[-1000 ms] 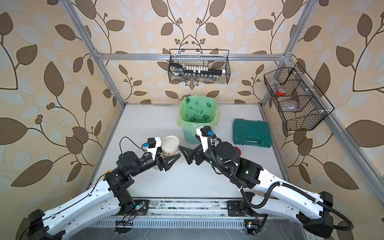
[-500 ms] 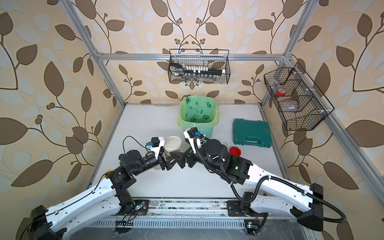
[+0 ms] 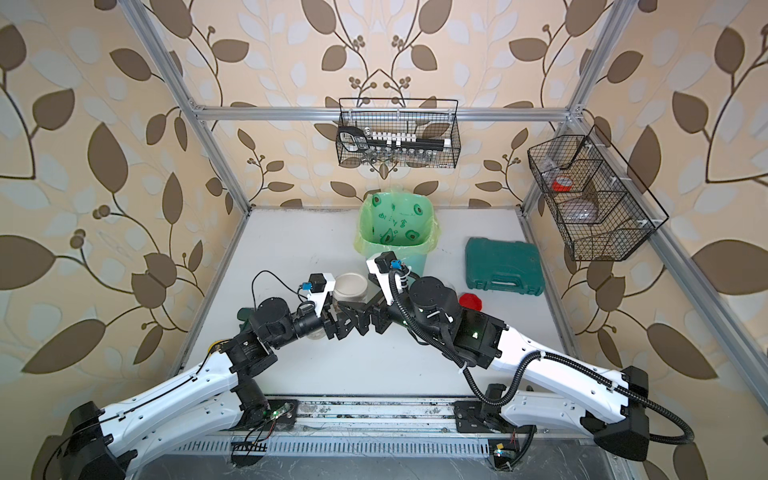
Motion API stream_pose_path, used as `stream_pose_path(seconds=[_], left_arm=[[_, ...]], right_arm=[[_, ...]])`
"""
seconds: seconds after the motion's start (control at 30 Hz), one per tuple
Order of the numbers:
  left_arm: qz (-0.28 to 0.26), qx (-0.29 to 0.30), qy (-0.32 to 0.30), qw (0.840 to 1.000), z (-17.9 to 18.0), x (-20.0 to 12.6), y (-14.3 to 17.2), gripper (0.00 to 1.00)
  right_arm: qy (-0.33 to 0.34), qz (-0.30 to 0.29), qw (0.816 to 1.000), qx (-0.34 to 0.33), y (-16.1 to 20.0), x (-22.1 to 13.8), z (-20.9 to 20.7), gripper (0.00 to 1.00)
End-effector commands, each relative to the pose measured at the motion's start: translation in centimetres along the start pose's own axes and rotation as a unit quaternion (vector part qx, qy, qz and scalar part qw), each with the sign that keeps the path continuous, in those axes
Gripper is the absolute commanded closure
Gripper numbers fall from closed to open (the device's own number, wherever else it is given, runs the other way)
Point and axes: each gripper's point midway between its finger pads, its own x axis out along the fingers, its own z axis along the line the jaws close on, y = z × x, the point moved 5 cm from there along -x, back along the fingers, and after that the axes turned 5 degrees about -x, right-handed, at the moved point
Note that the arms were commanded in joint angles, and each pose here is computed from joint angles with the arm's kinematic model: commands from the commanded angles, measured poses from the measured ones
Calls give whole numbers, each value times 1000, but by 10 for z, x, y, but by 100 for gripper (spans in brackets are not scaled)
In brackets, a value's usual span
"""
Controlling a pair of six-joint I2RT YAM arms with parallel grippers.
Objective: Empty moldy peanuts from jars
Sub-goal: Unscrew the lid from the jar.
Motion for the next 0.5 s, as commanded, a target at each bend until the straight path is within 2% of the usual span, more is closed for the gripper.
stream_pose_path(seconds=[0.0,0.13,0.27,0.47], left_arm=[[-82,31,-1,996,-6,-1,-42,100],[-76,37,0,996,-3,13,-43,100],[-75,24,16,997,-4,26,-41,100],[-69,21,35,997,-9,25,-43,100]], right_arm=[[10,-48,999,18,-29,-10,2,1],[21,-36,999,28,-43,-20,2,1],[25,-55,997,42,-55,-42,1,0],[20,-50,997,47,-53,-47,1,0]])
